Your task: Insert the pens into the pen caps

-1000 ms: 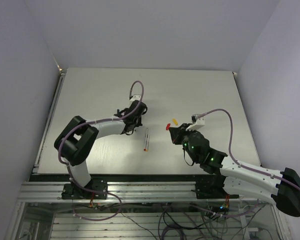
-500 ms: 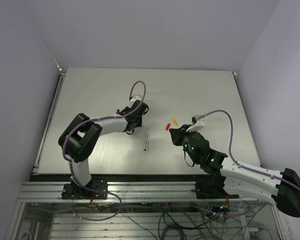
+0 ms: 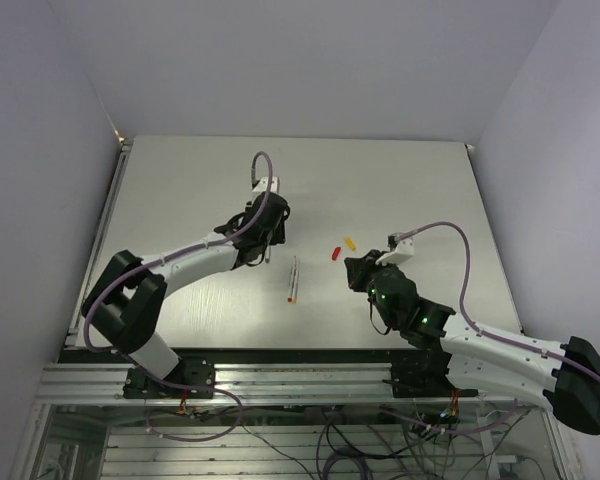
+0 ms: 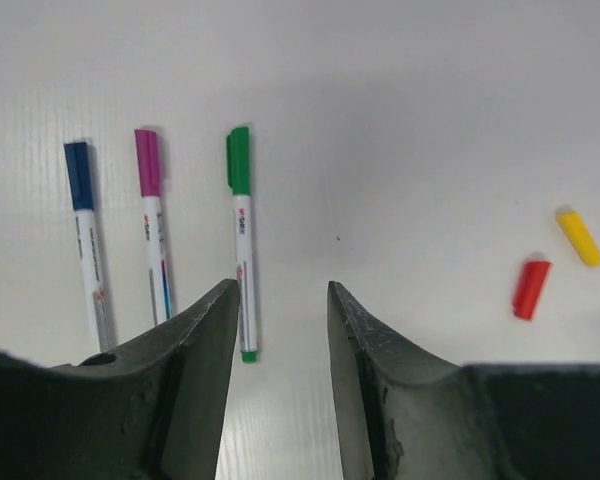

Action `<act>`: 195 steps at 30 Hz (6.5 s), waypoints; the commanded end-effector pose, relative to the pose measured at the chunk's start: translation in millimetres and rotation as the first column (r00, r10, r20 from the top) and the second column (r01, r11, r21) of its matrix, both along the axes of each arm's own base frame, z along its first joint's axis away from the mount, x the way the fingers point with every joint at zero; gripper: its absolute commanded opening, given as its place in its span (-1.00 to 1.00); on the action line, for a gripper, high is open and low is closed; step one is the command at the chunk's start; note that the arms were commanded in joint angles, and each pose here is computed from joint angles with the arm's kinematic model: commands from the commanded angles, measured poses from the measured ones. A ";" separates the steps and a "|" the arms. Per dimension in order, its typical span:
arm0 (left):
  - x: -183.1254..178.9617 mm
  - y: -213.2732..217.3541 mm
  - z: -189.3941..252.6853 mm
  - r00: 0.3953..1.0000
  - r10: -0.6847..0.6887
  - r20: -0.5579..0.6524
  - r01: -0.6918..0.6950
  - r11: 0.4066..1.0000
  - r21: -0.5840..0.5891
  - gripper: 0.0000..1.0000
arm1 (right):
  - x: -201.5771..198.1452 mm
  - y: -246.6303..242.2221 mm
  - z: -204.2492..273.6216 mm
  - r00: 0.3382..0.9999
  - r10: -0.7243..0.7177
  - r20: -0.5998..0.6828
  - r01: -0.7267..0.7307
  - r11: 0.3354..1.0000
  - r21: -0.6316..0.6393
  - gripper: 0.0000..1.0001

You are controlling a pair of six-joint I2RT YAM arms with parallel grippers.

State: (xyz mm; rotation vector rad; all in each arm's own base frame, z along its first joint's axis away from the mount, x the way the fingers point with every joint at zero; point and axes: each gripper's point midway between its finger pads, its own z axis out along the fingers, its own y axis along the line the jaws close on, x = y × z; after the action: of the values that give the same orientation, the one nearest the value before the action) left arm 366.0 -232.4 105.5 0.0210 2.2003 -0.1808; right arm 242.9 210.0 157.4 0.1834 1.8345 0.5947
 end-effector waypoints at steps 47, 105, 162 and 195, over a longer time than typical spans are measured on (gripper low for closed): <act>-108.8 -33.1 -88.8 0.957 -0.187 -0.224 0.229 0.957 0.179 -0.15 | 7.3 -46.2 -19.2 0.965 -0.252 -0.072 0.251 0.968 -0.013 -0.60; -133.6 8.7 -7.6 0.986 -0.166 -0.027 0.166 0.986 -0.001 -0.86 | 113.4 6.0 -113.9 0.855 -0.246 -0.456 0.061 0.922 -0.383 -0.31; -156.7 -66.6 55.7 0.861 -0.434 0.264 0.506 0.777 -0.375 -0.86 | 70.3 33.8 32.7 0.979 0.181 0.089 -0.190 0.976 0.106 -1.00; -172.4 -86.6 114.1 0.801 -0.401 0.445 0.598 0.569 -0.564 -0.86 | 37.4 55.2 125.8 0.842 0.215 0.495 -0.396 0.869 0.298 -1.00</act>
State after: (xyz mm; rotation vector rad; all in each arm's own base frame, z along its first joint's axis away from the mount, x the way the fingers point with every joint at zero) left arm 199.0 -318.0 201.7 0.2496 1.7404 -1.2004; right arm 283.3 264.5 267.7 0.0172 1.3433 1.1303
